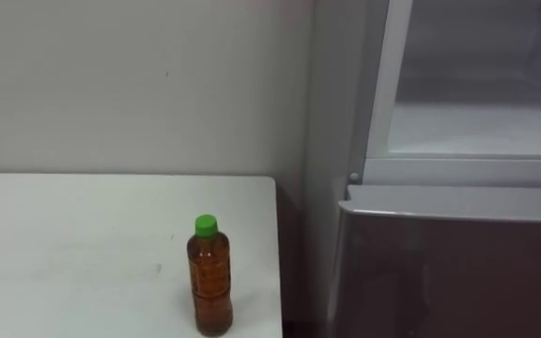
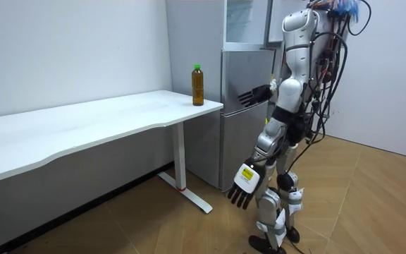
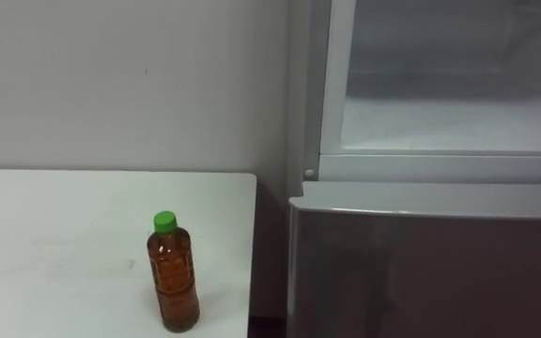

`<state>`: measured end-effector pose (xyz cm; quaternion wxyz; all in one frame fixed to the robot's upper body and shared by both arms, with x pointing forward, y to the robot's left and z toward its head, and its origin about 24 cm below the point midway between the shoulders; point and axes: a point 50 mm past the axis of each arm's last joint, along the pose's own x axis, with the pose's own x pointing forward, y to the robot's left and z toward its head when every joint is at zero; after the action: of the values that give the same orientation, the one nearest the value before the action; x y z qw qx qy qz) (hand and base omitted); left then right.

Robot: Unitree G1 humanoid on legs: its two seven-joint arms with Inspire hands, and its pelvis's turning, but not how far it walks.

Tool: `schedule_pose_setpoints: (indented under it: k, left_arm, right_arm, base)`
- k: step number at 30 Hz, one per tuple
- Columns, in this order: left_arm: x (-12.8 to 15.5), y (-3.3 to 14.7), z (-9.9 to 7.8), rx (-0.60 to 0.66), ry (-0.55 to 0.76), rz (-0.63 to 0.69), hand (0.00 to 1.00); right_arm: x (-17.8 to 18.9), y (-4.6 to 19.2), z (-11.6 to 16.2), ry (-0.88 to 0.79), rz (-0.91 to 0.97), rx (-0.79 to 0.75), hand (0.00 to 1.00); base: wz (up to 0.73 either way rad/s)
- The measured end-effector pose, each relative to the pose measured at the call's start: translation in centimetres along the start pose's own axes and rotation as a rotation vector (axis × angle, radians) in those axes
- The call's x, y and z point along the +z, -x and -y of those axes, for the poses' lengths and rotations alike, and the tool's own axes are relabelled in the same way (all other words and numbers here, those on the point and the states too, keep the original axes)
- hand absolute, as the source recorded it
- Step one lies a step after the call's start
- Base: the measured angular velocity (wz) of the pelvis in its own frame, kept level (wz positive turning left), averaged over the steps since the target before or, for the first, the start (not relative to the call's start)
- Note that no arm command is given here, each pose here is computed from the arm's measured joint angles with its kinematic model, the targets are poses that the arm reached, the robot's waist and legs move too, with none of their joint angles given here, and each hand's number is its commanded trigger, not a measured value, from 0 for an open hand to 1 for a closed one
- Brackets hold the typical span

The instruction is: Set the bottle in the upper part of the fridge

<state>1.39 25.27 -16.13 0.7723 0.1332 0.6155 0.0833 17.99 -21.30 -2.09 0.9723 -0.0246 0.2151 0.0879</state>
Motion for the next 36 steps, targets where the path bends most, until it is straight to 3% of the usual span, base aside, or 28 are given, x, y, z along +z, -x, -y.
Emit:
schedule_pose_setpoints:
  k: [6, 13, 20, 36]
  left_arm:
    - [0.6, -0.1, -0.7, 0.002, -0.060, 0.016, 0.00]
    - [0.9, -0.2, -0.5, -0.048, -0.098, 0.007, 0.00]
    - [0.5, -0.2, -0.4, -0.060, -0.105, -0.023, 0.00]
    - [0.8, -0.2, -0.1, -0.064, -0.131, -0.041, 0.00]
  right_arm:
    - [3.3, -0.7, -1.5, 0.089, 0.107, 0.169, 0.00]
    - [11.0, -1.9, -6.1, 0.144, 0.448, 0.463, 0.00]
    - [10.5, -1.9, -8.8, 0.159, 0.422, 0.651, 0.00]
    - [12.1, -2.1, -9.4, 0.058, 0.485, 0.704, 0.00]
  base:
    - [0.01]
    - [0.11]
    - [0.15]
    - [0.01]
